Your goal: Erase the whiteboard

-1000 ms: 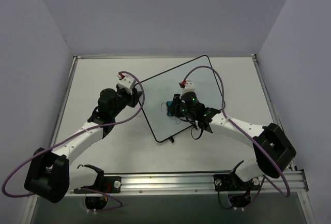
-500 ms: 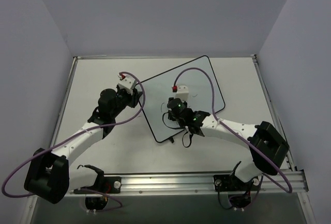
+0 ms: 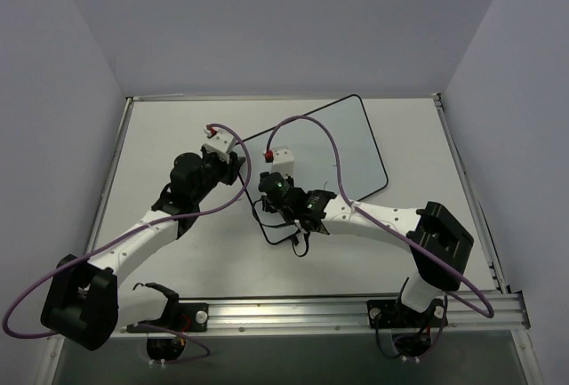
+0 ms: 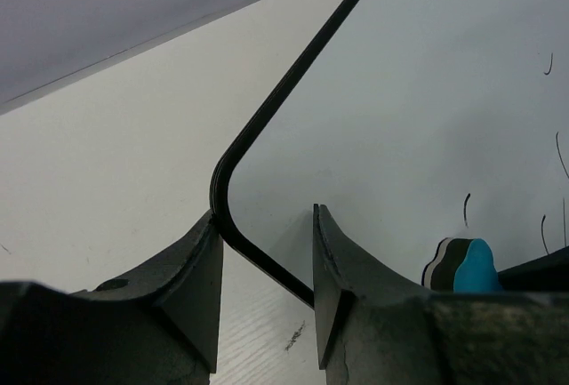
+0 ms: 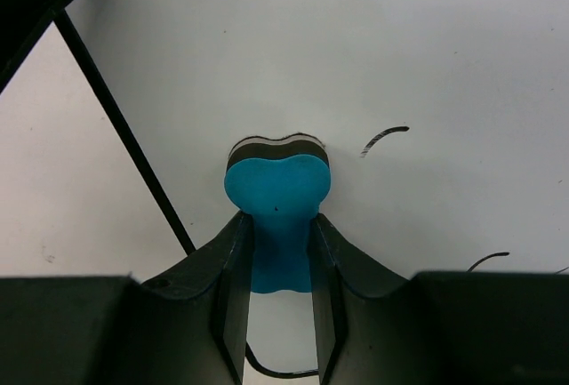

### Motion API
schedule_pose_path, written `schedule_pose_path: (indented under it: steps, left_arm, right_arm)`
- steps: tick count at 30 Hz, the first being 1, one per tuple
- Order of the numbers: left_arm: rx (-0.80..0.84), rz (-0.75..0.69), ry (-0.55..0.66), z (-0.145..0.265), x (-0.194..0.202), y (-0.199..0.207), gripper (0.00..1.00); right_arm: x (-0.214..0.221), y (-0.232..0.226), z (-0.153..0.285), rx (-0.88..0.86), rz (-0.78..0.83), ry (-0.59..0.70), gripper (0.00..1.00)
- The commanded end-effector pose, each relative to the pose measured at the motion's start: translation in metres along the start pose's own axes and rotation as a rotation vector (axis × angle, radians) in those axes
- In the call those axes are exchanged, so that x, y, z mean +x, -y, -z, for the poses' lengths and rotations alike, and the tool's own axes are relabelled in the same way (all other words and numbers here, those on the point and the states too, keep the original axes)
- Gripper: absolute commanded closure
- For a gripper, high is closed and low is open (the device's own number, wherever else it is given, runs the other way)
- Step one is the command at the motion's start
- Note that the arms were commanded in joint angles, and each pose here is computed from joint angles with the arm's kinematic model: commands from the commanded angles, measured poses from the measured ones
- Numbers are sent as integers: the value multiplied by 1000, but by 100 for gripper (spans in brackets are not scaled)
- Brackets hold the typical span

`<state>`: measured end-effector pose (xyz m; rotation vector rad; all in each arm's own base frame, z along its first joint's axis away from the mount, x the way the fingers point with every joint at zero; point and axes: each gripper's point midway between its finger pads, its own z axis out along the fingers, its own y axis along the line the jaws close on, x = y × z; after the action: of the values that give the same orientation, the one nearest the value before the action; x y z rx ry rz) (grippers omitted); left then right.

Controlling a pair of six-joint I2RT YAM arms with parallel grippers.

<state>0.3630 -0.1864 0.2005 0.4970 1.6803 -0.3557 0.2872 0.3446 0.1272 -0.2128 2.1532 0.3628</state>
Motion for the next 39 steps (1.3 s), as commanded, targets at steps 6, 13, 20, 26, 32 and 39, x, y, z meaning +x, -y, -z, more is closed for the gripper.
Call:
schedule_pose_path:
  steps: [6, 13, 20, 26, 32, 39]
  left_arm:
    - [82, -236, -263, 14, 79, 9, 98]
    - [87, -236, -267, 14, 80, 11, 98]
    - [87, -239, -264, 13, 79, 11, 98]
    - [84, -241, -257, 14, 76, 11, 98]
    - [79, -244, -253, 14, 75, 10, 98]
    - [79, -245, -251, 13, 75, 10, 98]
  right_arm:
    - [-28, 92, -30, 173, -85, 18, 100]
    - [-23, 183, -40, 275, -184, -13, 100]
    - [-18, 248, -36, 286, -285, -37, 100]
    - [-12, 246, -30, 187, -337, -101, 100]
    - [-2, 223, -21, 105, -323, -197, 100]
    - [16, 153, 11, 110, -175, -109, 100]
